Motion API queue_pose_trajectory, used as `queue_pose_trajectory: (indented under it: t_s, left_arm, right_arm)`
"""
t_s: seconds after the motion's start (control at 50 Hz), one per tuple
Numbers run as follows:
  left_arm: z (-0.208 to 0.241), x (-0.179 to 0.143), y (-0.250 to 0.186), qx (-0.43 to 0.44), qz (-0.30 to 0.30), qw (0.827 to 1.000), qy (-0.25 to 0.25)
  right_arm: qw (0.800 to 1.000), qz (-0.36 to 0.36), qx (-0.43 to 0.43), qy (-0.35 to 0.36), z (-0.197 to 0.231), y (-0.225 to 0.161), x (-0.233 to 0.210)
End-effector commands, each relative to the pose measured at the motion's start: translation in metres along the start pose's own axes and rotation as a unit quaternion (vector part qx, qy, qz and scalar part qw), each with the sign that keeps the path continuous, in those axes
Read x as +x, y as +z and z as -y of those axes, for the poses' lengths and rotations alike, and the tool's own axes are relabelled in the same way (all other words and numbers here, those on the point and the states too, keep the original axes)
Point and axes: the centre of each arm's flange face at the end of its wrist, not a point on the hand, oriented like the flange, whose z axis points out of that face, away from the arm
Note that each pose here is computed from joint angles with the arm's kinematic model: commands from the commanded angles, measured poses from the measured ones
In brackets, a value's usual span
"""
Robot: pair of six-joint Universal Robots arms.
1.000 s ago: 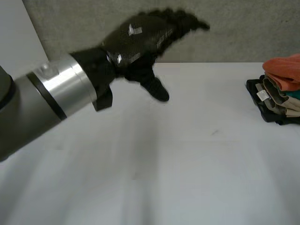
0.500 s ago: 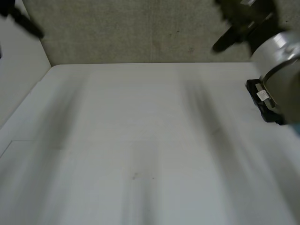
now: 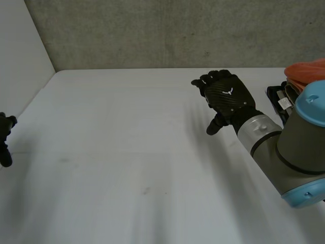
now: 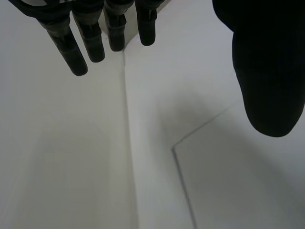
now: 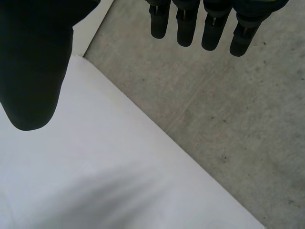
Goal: Fold the laundry.
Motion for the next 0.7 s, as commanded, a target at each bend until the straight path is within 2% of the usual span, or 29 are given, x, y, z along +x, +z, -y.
queue_pose_trajectory:
  t_s: [0.02,0.2,0.38,0.56,0.6,0.7]
  left_arm:
    - [-0.012,-0.004,0.017,-0.002,0.017,1.0,0.026]
    - [-0.01,0.001,0.051,0.004,0.012,1.0,0.029]
    - [0.034,0.025,0.077,0.09,0.004,0.996,0.018]
    - [0.092,0.054,0.058,0.177,-0.037,0.981,-0.063]
    - [0.104,0.063,0.048,0.194,-0.049,0.977,-0.074]
    - [0.127,0.063,0.023,0.224,-0.056,0.97,-0.083]
  right_arm:
    - [1.0,-0.004,-0.011,0.008,-0.011,0.004,0.002]
    - [0.999,-0.031,0.008,0.004,-0.011,0.007,0.011]
    - [0.996,-0.084,0.01,0.002,-0.006,0.007,0.026]
    - [0.993,-0.116,0.008,0.002,-0.003,0.008,0.034]
    - [0.992,-0.123,0.008,0.001,-0.003,0.008,0.039]
    - [0.99,-0.14,0.02,0.001,0.007,0.008,0.051]
